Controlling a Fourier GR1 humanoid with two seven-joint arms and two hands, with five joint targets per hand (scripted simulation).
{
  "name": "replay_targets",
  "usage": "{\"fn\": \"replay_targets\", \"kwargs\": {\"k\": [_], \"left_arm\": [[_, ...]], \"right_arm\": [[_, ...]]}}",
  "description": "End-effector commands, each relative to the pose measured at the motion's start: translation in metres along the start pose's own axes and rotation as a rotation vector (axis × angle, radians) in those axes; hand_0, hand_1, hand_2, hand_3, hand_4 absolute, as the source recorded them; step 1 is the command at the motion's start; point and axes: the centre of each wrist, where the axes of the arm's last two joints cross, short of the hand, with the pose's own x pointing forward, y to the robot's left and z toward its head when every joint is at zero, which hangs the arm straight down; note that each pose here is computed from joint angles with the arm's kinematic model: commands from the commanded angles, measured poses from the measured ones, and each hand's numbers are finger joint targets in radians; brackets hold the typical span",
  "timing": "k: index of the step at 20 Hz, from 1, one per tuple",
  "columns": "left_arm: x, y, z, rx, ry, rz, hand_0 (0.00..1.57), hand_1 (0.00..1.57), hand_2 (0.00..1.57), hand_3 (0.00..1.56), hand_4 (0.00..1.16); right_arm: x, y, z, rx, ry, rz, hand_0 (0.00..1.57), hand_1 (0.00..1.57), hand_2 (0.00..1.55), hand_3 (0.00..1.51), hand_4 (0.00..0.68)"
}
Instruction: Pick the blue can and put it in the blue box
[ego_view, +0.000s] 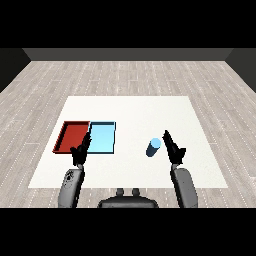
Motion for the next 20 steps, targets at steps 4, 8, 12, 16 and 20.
{"fn": "replay_targets", "kwargs": {"k": [4, 8, 12, 16, 20], "left_arm": [[0.008, 0.011, 0.0003, 0.019, -0.054, -0.036, 0.00, 0.00, 0.00, 0.00, 0.00], [0.038, 0.004, -0.0030, -0.040, -0.376, 0.097, 0.00, 0.00, 0.00, 0.00, 0.00], [0.023, 0.027, 0.0072, -0.028, -0.403, 0.099, 0.00, 0.00, 0.00, 0.00, 0.00], [0.020, 0.027, -0.0067, -0.037, -0.409, 0.106, 0.00, 0.00, 0.00, 0.00, 0.00], [0.011, 0.017, -0.0198, -0.048, -0.403, 0.098, 0.00, 0.00, 0.00, 0.00, 0.00]], "right_arm": [[-0.001, -0.002, 0.010, -0.040, 0.018, 0.046, 0.00, 0.00, 0.00, 0.00, 0.000], [0.016, 0.013, 0.007, 0.052, -0.224, -0.120, 0.00, 0.00, 0.00, 0.00, 0.000], [0.008, 0.002, 0.021, 0.085, -0.232, -0.138, 0.00, 0.00, 0.00, 0.00, 0.000], [0.006, 0.015, 0.015, 0.068, -0.248, -0.135, 0.00, 0.00, 0.00, 0.00, 0.000], [-0.002, 0.008, 0.004, 0.058, -0.247, -0.137, 0.00, 0.00, 0.00, 0.00, 0.000]]}}
